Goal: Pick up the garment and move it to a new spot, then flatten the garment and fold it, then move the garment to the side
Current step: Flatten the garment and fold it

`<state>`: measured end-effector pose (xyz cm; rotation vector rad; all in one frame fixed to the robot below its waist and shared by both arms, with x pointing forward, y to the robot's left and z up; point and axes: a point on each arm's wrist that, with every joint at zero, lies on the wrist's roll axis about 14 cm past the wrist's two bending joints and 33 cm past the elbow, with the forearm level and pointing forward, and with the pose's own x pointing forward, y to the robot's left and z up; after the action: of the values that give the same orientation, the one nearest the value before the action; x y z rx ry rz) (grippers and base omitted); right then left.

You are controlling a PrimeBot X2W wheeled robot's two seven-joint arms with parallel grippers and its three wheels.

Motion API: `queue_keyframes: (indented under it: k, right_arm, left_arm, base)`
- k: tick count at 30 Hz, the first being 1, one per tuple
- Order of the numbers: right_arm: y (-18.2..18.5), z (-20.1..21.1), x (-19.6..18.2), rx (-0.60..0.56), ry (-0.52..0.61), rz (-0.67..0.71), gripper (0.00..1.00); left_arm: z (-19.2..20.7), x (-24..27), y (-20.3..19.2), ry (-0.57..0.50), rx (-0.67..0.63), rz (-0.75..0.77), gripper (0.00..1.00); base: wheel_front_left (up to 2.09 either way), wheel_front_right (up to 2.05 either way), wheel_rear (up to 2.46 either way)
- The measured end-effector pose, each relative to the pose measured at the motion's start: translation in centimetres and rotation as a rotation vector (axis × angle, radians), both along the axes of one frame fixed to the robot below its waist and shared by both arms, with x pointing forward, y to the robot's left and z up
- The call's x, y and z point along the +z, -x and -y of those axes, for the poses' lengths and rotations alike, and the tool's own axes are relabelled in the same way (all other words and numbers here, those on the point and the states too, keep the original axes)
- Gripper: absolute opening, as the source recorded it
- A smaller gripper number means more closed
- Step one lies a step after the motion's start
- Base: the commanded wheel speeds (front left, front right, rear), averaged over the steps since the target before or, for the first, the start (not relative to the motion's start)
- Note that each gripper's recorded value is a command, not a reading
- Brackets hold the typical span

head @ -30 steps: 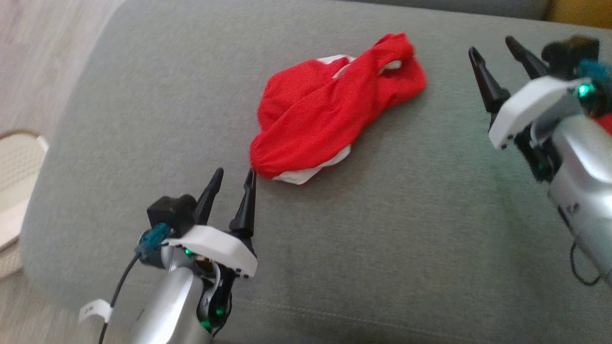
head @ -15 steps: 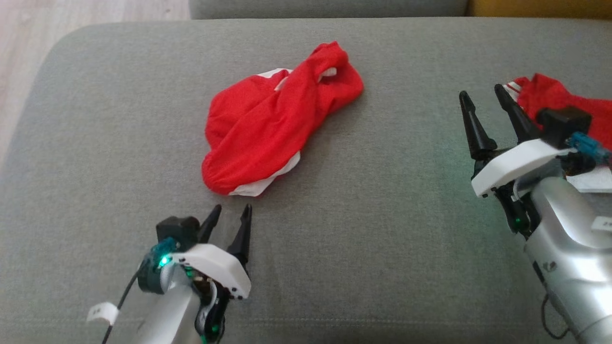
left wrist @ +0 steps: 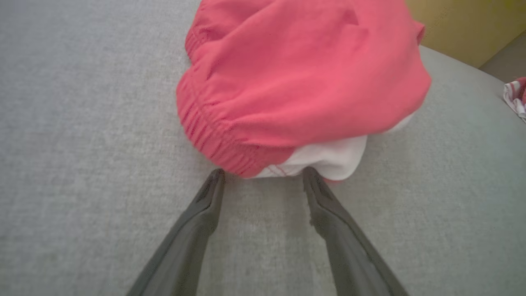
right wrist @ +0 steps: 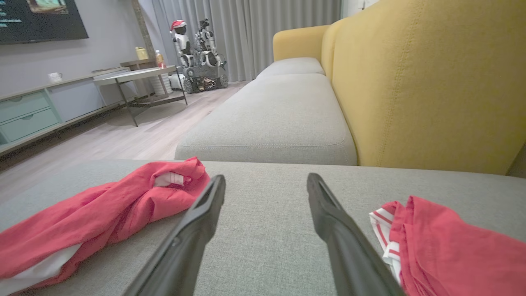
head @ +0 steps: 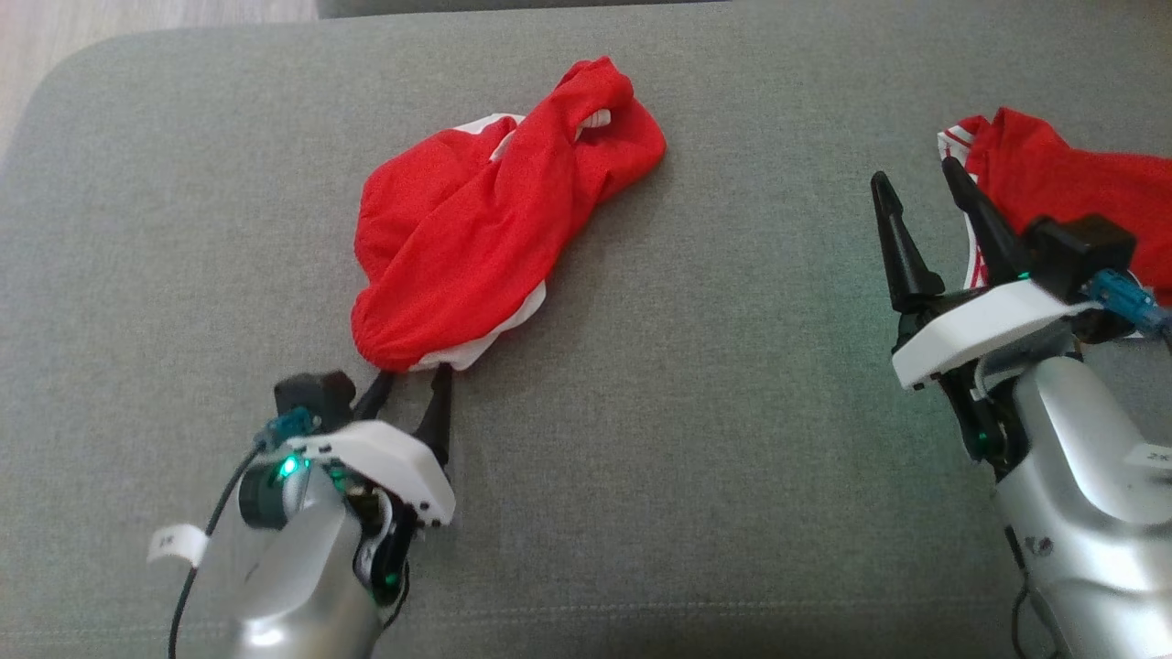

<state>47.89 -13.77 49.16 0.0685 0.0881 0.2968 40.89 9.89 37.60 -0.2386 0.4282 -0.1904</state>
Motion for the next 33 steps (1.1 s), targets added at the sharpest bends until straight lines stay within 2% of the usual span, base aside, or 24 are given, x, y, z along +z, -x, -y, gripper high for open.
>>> queue_keyframes:
  k: [9,10,11,16,19,25,33]
  right_arm:
    - [0.5,-0.1,-0.1,-0.010,0.009,-0.017,1.00]
    - [0.6,-0.2,-0.1,-0.009,0.007,-0.018,1.00]
    - [0.6,-0.3,0.1,-0.010,0.003,-0.016,1.00]
    - [1.1,0.0,0.3,-0.020,0.003,-0.018,1.00]
    - [1.5,-0.3,0.3,-0.016,0.008,-0.020,1.00]
    - [2.3,-1.3,0.7,-0.008,-0.015,-0.014,1.00]
    - [3.2,-1.5,1.9,-0.017,-0.037,0.010,1.00]
  left_arm:
    - [0.7,0.2,-1.4,0.018,-0.037,0.008,1.00]
    - [0.9,0.3,-1.4,0.023,-0.043,0.014,0.40]
    - [1.0,0.4,-1.4,0.024,-0.047,0.016,0.00]
    - [1.7,1.1,-1.2,0.023,-0.086,0.041,0.00]
    - [2.6,3.2,-1.6,0.018,-0.123,0.113,0.00]
    - [3.7,9.1,-2.6,0.017,-0.183,0.317,0.00]
    - [4.9,18.9,-3.1,0.078,-0.238,0.567,0.00]
  base:
    - [0.00,0.00,0.00]
    - [0.00,0.00,0.00]
    - [0.00,0.00,0.00]
    - [0.00,0.00,0.00]
    - [0.00,0.00,0.00]
    - [0.00,0.00,0.00]
    - [0.00,0.00,0.00]
